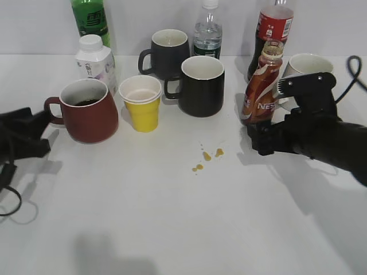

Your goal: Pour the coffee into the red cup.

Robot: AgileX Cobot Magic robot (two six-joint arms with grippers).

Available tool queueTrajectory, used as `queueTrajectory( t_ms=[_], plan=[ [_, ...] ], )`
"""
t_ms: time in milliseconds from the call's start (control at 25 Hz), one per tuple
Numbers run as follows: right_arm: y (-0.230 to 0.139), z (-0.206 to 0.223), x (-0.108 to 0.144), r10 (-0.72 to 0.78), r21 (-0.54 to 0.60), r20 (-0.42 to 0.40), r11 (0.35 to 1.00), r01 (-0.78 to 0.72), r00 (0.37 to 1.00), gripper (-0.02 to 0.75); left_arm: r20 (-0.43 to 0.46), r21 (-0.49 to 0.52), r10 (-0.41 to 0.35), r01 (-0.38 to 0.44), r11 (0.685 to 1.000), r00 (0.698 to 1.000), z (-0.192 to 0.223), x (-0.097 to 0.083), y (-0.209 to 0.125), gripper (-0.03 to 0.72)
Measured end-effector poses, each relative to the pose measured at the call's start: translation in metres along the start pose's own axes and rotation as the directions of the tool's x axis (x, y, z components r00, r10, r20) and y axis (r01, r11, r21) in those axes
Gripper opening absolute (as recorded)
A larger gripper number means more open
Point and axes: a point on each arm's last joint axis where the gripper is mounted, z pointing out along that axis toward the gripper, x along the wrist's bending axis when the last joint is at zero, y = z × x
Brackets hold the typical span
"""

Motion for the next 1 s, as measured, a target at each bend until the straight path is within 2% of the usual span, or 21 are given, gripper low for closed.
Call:
queueTrajectory(
  t_ms=[160,280,400,520,600,640,760,920,1000],
  plan=[
    [0.012,-0.018,0.001,0.014,0.050,-0.024,0.999,-0.013,1.000,0.642,-0.010,0.036,-0.028,0.028,0.999,1.000,-0.011,-0.001,0.015,0.313],
    [0.025,-0.036,0.001,0.023,0.076,-0.045,0.997,-0.020,0.999,0.634,-0.029,0.084,-0.080,0.082,0.993,0.996,-0.020,-0.001,0.025,0.313],
    [0.036,-0.053,0.003,0.049,0.151,-0.070,0.988,-0.038,0.996,0.629,-0.048,0.114,-0.105,0.110,0.987,0.993,-0.033,-0.002,0.038,0.313],
    [0.044,-0.073,0.005,0.062,0.239,-0.103,0.970,-0.036,0.993,0.628,-0.088,0.225,-0.096,0.113,0.968,0.992,-0.042,-0.001,0.050,0.313],
    [0.048,-0.087,0.006,0.069,0.287,-0.123,0.957,-0.031,0.990,0.628,-0.129,0.338,-0.084,0.123,0.933,0.988,-0.050,0.000,0.062,0.313],
    [0.049,-0.095,0.006,0.066,0.308,-0.133,0.951,-0.022,0.989,0.627,-0.152,0.403,-0.079,0.135,0.905,0.985,-0.055,0.001,0.066,0.313],
    [0.050,-0.118,0.005,0.030,0.359,-0.152,0.933,0.027,0.988,0.623,-0.207,0.512,-0.093,0.189,0.838,0.974,-0.074,0.000,0.092,0.313],
    [0.047,-0.153,-0.003,0.017,0.452,-0.104,0.892,0.031,0.994,0.613,-0.238,0.639,-0.096,0.231,0.734,0.966,-0.115,-0.006,0.117,0.313],
    [0.043,-0.172,-0.010,-0.005,0.512,-0.057,0.859,0.034,0.998,0.605,-0.209,0.672,-0.066,0.192,0.715,0.976,-0.147,-0.010,0.124,0.313]
  ],
)
